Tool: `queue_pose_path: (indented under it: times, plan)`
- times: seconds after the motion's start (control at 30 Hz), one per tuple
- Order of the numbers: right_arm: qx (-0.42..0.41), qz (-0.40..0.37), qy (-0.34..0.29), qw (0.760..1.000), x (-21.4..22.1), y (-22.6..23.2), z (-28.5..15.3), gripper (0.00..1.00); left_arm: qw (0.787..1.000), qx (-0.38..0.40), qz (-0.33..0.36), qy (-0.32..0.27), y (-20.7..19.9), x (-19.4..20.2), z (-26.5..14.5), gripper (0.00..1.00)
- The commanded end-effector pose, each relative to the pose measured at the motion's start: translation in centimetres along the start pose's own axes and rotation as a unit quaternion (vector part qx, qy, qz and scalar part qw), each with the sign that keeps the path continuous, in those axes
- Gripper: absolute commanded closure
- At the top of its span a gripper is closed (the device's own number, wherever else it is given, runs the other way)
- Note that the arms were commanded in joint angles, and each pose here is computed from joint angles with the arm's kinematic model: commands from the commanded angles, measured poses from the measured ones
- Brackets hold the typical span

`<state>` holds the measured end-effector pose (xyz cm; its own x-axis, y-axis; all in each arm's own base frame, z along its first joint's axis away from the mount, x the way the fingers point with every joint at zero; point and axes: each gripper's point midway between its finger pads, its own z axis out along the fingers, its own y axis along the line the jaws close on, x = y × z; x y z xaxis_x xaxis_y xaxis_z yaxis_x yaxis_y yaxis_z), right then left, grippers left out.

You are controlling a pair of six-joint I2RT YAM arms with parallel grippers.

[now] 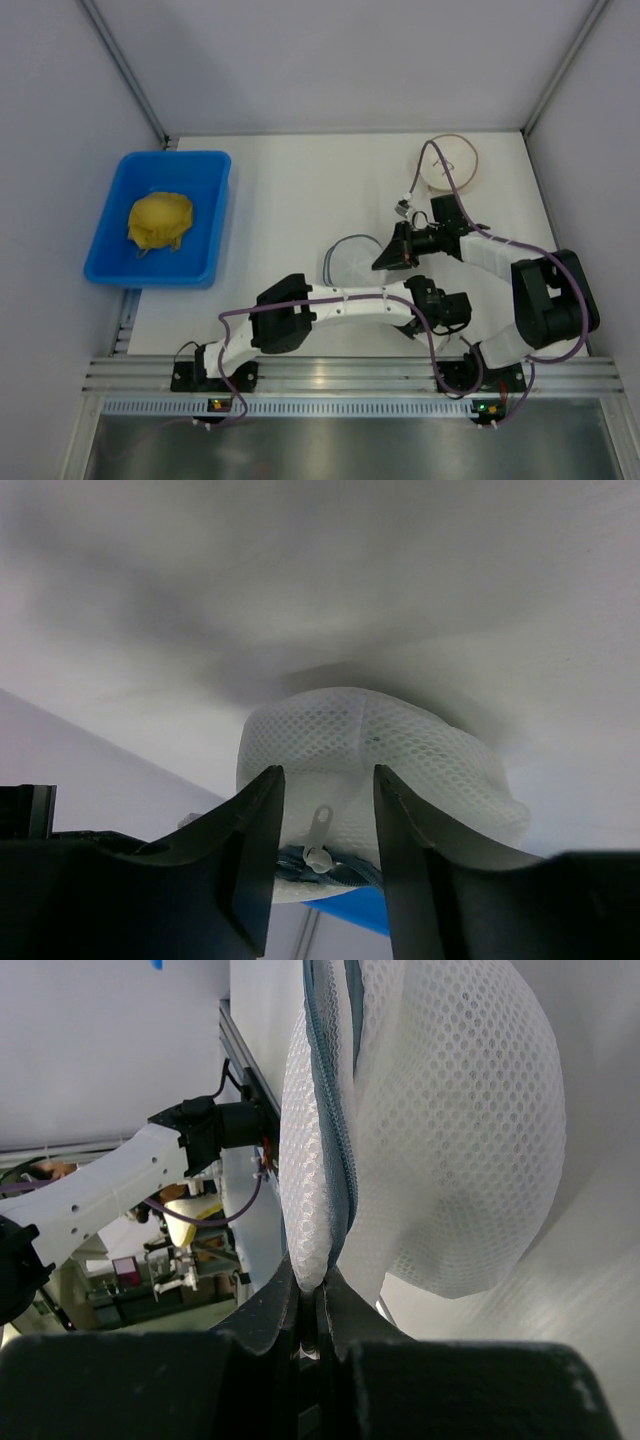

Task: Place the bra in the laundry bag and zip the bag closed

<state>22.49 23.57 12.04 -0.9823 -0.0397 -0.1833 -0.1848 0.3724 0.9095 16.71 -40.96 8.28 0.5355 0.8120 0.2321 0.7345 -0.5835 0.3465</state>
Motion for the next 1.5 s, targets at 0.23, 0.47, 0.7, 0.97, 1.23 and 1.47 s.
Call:
queue_pose_path:
  times: [0.23,0.47,0.7,0.97,1.23,1.47]
  plan:
    - [-0.008,-0.032,0.001,0.999,-0.9,1.3,0.3,1.0,0.999,-0.022,-0.012,0.031,1.1,1.5,-1.3,0.8]
    - [0.002,-0.035,-0.006,0.999,-2.1,0.6,-0.3,1.0,0.999,0.023,-0.02,0.016,-1.3,1.3,-1.7,1.0]
    - [0.007,-0.051,-0.006,0.999,-3.1,0.4,-0.4,1.0,0.999,0.041,-0.01,0.007,-3.9,0.7,-2.4,1.0]
    - [0.011,-0.074,-0.005,0.997,-4.6,0.6,-0.4,1.0,0.998,0.067,0.003,0.005,-7.3,0.1,-2.7,1.0]
    - [0.006,-0.059,0.006,0.998,-3.4,0.4,-0.4,1.0,1.0,0.013,0.011,0.003,-4.1,-0.5,-3.9,1.0]
    - [-0.003,-0.046,0.009,0.999,-2.4,1.1,-0.7,1.0,0.999,-0.025,0.026,0.038,-1.7,0.4,-3.2,0.36]
